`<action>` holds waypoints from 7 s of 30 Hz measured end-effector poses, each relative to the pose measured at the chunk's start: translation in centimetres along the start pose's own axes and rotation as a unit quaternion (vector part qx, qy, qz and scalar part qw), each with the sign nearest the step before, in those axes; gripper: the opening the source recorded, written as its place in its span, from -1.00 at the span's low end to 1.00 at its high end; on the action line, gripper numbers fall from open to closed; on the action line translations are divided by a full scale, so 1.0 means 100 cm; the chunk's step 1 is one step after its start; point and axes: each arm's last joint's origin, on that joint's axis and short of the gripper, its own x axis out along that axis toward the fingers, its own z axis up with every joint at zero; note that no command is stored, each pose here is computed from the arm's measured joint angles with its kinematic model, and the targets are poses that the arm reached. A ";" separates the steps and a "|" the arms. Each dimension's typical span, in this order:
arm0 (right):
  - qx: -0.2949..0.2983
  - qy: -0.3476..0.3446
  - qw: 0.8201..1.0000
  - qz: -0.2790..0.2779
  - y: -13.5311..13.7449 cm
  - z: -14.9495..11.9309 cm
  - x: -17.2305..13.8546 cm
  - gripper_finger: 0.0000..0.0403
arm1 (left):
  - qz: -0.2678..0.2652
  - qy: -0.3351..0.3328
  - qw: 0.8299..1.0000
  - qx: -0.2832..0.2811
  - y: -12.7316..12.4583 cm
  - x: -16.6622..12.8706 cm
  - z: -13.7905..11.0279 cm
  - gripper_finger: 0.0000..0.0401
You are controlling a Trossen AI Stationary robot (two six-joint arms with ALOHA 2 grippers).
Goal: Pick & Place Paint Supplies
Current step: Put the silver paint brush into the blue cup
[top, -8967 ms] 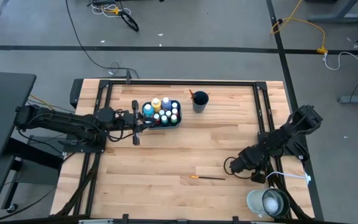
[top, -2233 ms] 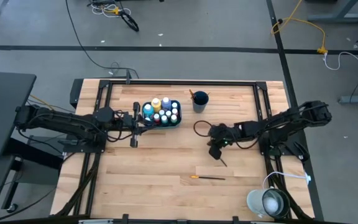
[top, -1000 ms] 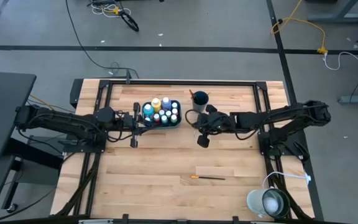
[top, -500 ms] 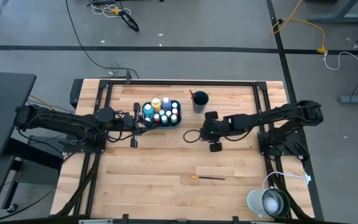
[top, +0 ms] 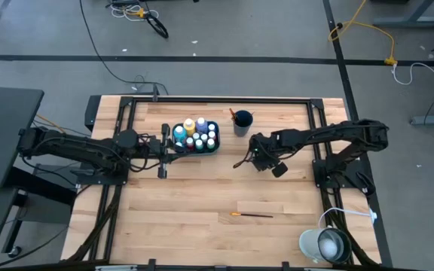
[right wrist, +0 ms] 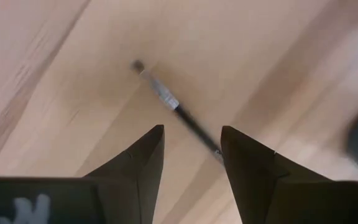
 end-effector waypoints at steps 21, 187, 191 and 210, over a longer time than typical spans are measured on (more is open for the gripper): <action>-0.110 0.054 0.991 0.053 0.002 -0.002 0.036 -0.26 | -0.002 -0.001 1.000 -0.007 0.000 0.000 0.000 -0.73; 0.300 -0.517 0.771 -0.219 -0.042 0.057 -0.101 -0.93 | 0.072 0.099 0.991 -0.060 0.000 0.119 -0.025 -0.21; 0.330 -0.490 0.755 -0.283 -0.043 0.044 -0.115 -0.93 | 0.078 0.101 0.989 -0.077 0.003 0.108 -0.010 -0.19; 0.429 -0.462 0.655 -0.416 -0.048 -0.037 -0.030 -0.93 | 0.116 0.023 0.992 -0.043 0.006 0.050 0.063 -0.28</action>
